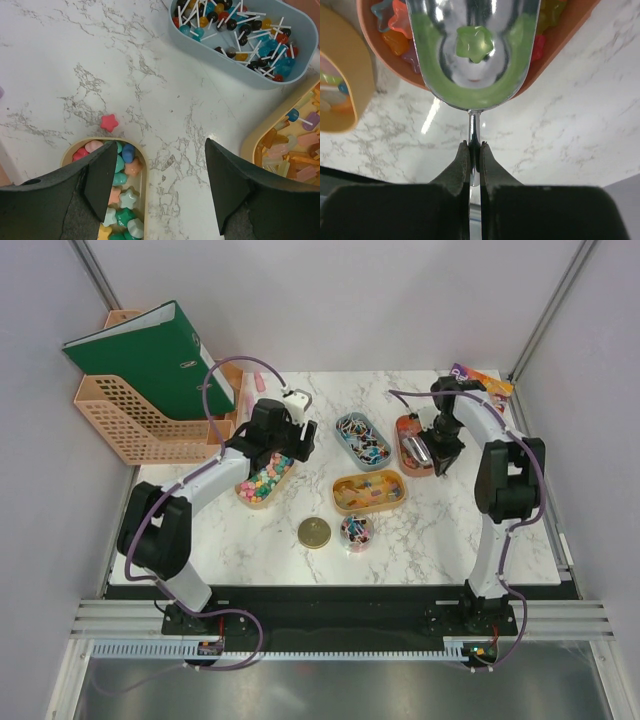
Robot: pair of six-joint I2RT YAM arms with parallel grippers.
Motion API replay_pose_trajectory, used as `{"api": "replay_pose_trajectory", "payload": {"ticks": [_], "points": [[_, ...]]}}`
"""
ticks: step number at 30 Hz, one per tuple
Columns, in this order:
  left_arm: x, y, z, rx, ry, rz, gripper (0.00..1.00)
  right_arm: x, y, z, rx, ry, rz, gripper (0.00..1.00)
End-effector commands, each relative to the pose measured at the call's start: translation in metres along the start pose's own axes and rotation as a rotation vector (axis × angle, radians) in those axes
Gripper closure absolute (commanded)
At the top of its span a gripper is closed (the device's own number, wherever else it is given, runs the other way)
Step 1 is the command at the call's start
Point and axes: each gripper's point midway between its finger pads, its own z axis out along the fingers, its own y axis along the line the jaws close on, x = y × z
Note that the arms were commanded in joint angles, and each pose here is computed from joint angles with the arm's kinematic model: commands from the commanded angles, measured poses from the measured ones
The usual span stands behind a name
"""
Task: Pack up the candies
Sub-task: Adjust the storage box at the center of the board.
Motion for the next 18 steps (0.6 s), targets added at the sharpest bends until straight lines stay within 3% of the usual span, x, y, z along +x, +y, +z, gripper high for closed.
{"api": "replay_pose_trajectory", "payload": {"ticks": [1,9,13,18], "points": [[-0.021,0.001,-0.013,-0.018,-0.069,0.015,0.23,0.04,-0.002,-0.033,0.01,0.046,0.003,1.0],[-0.02,-0.004,-0.008,0.004,-0.07,-0.007,0.23,0.067,-0.031,-0.024,0.077,0.142,0.023,1.0],[-0.024,-0.006,-0.01,0.008,-0.077,-0.001,0.23,0.058,-0.063,-0.034,0.099,0.111,0.077,1.0],[-0.02,-0.002,-0.013,-0.014,-0.073,0.013,0.23,0.03,-0.064,-0.067,0.071,0.028,0.055,1.0]]}}
